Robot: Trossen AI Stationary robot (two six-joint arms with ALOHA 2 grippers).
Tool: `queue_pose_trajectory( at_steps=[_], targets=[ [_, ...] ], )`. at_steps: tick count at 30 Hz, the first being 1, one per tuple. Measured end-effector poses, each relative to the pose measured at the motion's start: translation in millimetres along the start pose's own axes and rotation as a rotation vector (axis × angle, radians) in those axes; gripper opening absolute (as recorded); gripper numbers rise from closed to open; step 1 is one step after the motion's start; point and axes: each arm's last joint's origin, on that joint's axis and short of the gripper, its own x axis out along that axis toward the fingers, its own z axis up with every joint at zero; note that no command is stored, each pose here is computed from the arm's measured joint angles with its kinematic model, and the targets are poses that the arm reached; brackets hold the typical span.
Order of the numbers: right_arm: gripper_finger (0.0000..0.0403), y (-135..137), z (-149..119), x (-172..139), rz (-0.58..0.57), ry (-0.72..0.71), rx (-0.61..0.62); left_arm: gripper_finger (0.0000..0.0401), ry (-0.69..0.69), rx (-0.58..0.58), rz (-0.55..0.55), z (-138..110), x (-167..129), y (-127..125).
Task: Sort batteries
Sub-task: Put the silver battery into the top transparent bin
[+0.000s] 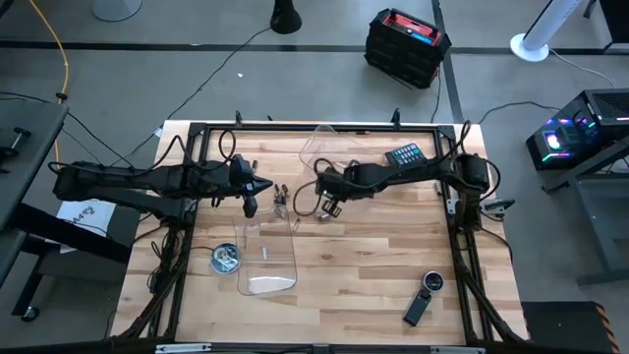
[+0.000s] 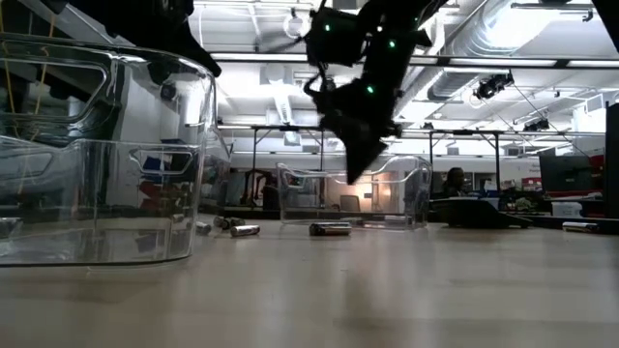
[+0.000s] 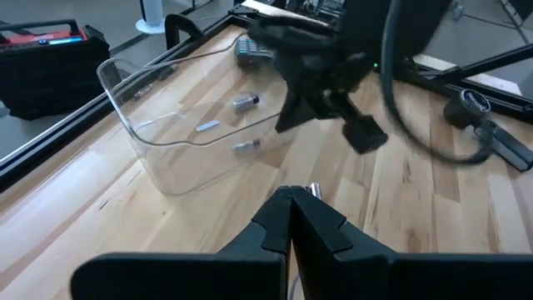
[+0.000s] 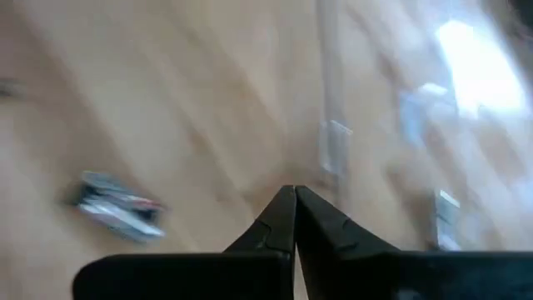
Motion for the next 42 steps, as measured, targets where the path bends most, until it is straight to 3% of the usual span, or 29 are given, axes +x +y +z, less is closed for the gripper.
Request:
queue_pose_trajectory(
  at_steps=[4,7,12,18,23,36,42],
  targets=[
    [0.0004,19.0,9.1,-9.4,0.318,-0.073,-0.091,0.0000,0.005,0.001,0.001,-0.5,0.1,0.1],
    [0.0005,39.9,4.6,-8.2,0.420,-0.086,-0.180,0.0000,0.010,0.003,0.003,-1.0,0.0,0.2],
    [0.0031,58.0,-10.6,3.3,0.364,-0.041,-0.331,0.0000,0.031,0.009,0.008,-3.1,0.0,0.8],
    [0.0107,51.4,-13.4,18.3,0.307,0.014,-0.375,0.0000,0.028,0.008,0.008,-2.9,0.1,0.8],
    [0.0156,52.0,-18.0,31.2,0.301,0.047,-0.497,0.0000,0.028,0.008,0.008,-2.8,0.1,0.7],
    [0.0165,54.2,-20.4,42.0,0.271,0.047,-0.584,0.0001,0.027,0.008,0.008,-2.8,0.0,0.7],
    [0.0165,58.7,-23.9,50.9,0.273,0.075,-0.548,0.0001,0.027,0.008,0.008,-2.8,0.0,0.7]
  ],
)
